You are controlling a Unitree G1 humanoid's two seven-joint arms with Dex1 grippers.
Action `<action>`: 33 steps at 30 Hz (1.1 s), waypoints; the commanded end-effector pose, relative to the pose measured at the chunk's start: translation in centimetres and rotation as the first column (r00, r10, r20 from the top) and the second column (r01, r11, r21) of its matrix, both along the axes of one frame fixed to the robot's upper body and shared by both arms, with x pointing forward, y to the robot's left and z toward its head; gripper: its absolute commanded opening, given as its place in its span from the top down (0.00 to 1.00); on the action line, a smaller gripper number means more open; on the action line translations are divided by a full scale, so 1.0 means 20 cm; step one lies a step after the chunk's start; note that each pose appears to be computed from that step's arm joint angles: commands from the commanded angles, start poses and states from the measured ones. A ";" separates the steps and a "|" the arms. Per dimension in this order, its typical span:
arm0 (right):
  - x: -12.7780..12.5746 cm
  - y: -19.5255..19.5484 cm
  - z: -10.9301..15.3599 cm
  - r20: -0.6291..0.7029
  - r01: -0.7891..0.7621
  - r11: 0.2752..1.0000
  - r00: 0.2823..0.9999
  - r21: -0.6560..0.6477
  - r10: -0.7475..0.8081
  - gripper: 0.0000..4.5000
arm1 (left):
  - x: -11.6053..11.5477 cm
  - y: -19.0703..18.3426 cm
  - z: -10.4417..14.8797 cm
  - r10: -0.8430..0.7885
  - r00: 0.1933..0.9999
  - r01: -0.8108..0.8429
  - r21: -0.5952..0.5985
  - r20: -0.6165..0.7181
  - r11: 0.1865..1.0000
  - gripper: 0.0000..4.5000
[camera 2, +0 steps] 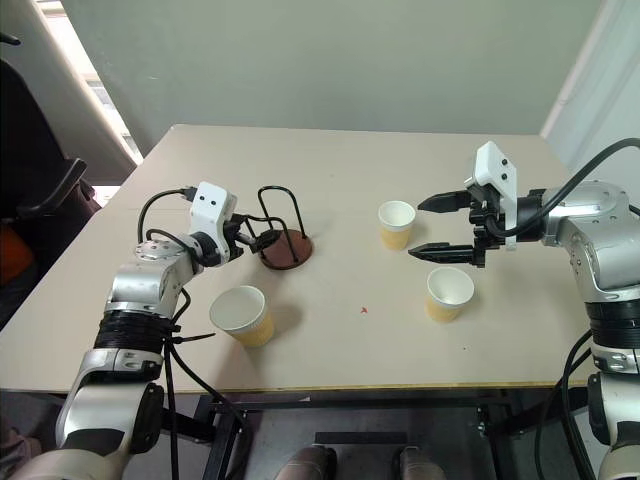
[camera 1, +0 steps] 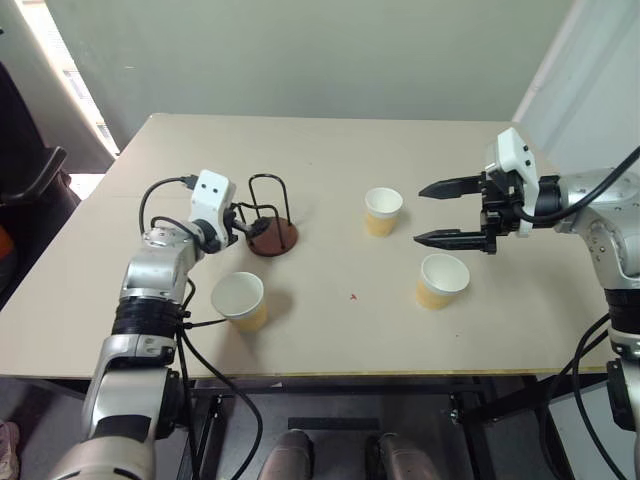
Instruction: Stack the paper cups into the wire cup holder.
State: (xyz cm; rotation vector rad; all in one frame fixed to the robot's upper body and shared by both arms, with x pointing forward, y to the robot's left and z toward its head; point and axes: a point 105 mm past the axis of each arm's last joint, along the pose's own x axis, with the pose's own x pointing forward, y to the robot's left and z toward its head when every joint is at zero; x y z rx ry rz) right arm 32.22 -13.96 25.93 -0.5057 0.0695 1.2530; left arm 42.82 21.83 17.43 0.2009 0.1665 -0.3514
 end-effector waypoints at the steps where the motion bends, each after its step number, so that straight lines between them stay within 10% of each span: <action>1: -0.02 -0.02 0.07 0.060 0.006 1.000 0.998 0.005 -0.007 0.03 | 0.02 -0.01 0.14 0.003 0.994 -0.002 -0.013 0.110 1.000 0.30; 10: -0.02 -0.02 0.07 0.061 0.014 1.000 0.998 0.002 -0.014 0.03 | -0.01 -0.01 0.20 -0.038 0.992 0.041 -0.025 0.116 0.999 0.99; 20: 0.00 -0.02 0.07 0.066 0.013 1.000 0.998 0.001 -0.013 0.03 | -0.14 -0.27 0.33 -0.373 0.916 0.382 -0.039 0.149 0.923 0.99; 33: -0.16 -0.15 -0.06 -0.041 -0.064 0.982 0.998 -0.177 0.058 0.03 | -0.51 -0.76 0.23 -0.874 0.483 0.855 0.242 -0.050 0.459 0.99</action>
